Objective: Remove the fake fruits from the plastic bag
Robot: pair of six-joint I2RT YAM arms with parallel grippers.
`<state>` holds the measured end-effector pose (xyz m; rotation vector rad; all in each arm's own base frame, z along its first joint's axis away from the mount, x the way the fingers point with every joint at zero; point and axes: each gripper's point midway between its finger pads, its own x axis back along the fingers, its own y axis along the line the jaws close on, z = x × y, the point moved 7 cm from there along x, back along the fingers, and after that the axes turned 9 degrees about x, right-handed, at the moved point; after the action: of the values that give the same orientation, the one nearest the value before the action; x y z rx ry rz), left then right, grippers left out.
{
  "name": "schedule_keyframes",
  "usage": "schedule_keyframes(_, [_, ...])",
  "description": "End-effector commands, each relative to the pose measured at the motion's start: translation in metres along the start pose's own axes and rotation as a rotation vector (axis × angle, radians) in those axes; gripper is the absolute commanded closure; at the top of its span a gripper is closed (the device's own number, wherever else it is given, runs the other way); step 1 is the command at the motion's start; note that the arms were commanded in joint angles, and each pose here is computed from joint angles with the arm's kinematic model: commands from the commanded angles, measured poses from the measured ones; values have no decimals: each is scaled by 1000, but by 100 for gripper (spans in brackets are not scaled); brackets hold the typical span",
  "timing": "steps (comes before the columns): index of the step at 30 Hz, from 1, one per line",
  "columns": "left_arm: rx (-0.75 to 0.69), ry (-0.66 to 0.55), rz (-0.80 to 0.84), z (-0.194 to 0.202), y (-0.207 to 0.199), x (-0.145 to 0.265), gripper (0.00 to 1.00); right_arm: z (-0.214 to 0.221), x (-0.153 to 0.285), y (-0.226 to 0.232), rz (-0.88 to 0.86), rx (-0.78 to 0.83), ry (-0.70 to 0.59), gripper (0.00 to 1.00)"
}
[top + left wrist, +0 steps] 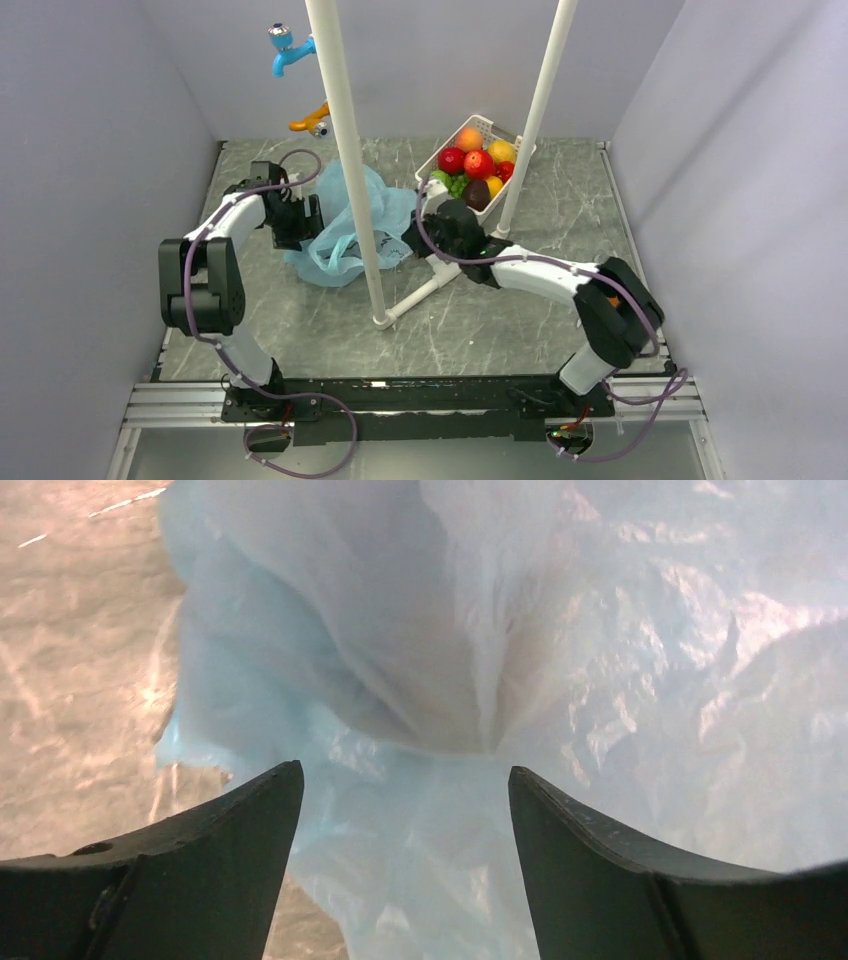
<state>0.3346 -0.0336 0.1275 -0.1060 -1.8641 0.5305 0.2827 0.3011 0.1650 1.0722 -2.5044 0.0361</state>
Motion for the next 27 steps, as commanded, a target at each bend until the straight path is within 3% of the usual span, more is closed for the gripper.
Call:
schedule_keyframes(1, [-29, -63, -58, 9, 2, 24, 18, -31, 38, -8, -21, -125, -27, 99])
schedule_keyframes(5, [9, -41, -22, 25, 0, 35, 16, -38, 67, -9, -73, -181, 8, 100])
schedule_keyframes(9, [22, -97, 40, 40, -6, 56, 14, -50, 87, -3, -130, -195, 46, 100])
schedule_keyframes(15, [47, -121, 73, 42, -10, 63, 12, -58, 85, 0, -193, -171, 39, 95])
schedule_keyframes(19, [72, -197, 7, 52, -5, 81, 8, -50, 62, 3, -259, -146, 23, 68])
schedule_keyframes(22, [75, -268, -9, 69, -8, 113, 1, -38, 40, 14, -284, -121, 49, 54])
schedule_keyframes(27, [78, -432, 241, 110, -42, 172, 1, -27, 7, 23, -330, -182, 15, 31])
